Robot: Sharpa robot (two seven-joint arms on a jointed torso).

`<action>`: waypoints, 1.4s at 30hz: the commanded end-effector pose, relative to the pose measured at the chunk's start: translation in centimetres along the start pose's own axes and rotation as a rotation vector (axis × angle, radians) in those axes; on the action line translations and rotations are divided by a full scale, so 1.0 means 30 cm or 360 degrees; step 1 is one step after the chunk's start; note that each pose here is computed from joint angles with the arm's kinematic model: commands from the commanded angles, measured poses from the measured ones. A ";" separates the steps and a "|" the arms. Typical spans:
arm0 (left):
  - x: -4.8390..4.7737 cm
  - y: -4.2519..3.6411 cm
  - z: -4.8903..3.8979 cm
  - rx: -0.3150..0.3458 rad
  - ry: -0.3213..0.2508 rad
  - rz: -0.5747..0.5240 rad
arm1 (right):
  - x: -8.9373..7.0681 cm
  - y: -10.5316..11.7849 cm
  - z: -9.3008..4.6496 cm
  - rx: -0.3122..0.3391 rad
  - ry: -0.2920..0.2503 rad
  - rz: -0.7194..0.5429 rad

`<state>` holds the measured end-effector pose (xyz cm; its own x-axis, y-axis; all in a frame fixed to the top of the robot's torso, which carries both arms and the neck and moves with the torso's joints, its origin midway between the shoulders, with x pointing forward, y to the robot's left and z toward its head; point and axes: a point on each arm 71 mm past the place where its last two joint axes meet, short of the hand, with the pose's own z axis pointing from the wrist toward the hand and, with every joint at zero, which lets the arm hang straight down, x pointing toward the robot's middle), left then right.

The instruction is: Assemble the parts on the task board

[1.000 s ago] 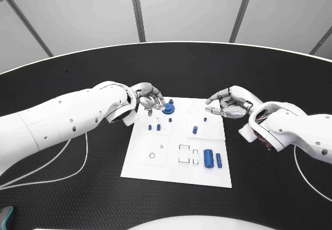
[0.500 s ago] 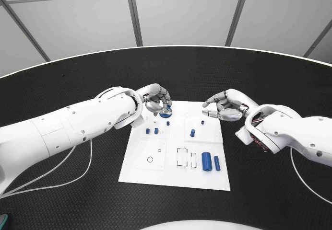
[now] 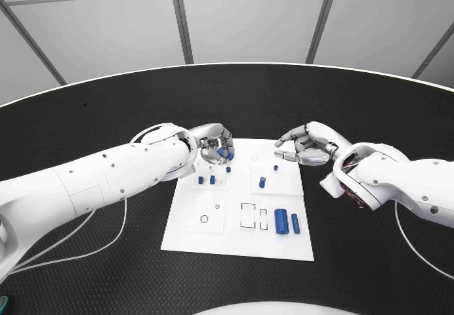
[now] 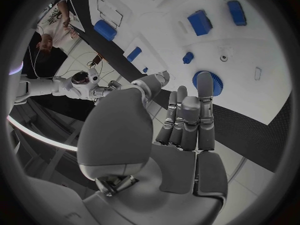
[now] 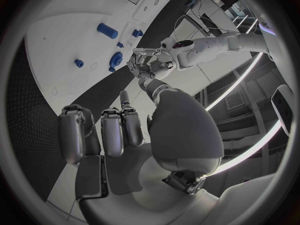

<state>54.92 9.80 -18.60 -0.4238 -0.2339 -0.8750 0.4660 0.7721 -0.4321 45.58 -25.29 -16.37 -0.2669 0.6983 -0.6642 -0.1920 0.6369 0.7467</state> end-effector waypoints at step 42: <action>0.100 0.035 0.046 -0.0137 0.0119 0.0132 | 0.004 0.008 -0.007 -0.0010 0.0007 0.0006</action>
<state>55.19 9.09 -21.93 -0.4425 -0.1268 -0.8878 0.4365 0.8343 -0.3368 45.31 -25.11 -16.27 -0.2714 0.6992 -0.6614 -0.1967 0.6324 0.7492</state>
